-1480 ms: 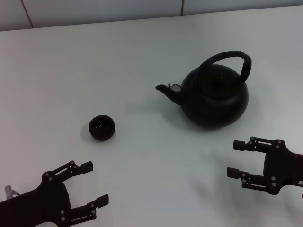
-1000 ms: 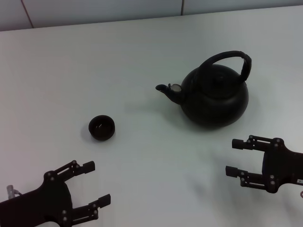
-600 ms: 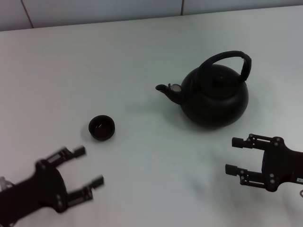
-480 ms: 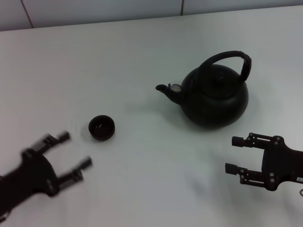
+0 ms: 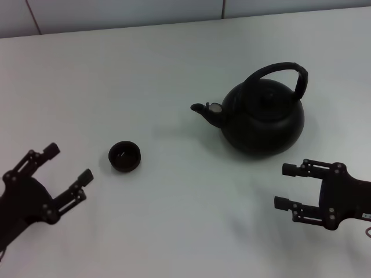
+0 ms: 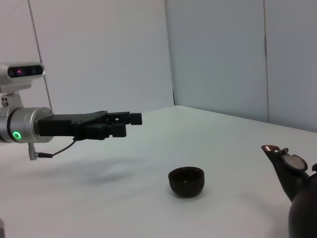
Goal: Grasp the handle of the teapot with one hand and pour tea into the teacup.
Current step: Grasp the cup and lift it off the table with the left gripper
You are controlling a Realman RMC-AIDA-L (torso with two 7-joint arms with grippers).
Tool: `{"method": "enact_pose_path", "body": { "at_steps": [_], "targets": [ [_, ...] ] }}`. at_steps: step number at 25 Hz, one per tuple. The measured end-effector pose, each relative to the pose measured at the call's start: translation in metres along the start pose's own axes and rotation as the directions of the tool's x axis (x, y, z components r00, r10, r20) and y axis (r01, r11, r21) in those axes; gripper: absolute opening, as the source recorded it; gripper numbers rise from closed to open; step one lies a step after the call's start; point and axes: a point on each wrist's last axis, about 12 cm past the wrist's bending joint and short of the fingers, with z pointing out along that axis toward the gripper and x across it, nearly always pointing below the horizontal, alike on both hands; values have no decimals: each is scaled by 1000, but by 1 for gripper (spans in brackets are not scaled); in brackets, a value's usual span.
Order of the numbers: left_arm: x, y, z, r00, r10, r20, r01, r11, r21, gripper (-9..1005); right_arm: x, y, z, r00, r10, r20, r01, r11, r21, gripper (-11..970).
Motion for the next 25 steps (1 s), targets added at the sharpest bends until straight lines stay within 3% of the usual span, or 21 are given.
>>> {"method": "enact_pose_path", "body": {
  "at_steps": [8, 17, 25],
  "targets": [
    [18, -2, 11, 982, 79, -170, -67, 995, 75, 841, -2, -2, 2, 1000, -6, -1, 6, 1000, 0, 680],
    [18, 0, 18, 982, 80, -171, -70, 996, 63, 840, -1, -2, 2, 1000, -2, 0, 2, 1000, -1, 680],
    [18, 1, 50, 978, 68, -197, -53, 995, 81, 840, -2, -1, 2, 1000, -2, 5, 2, 1000, -7, 680]
  ]
}}
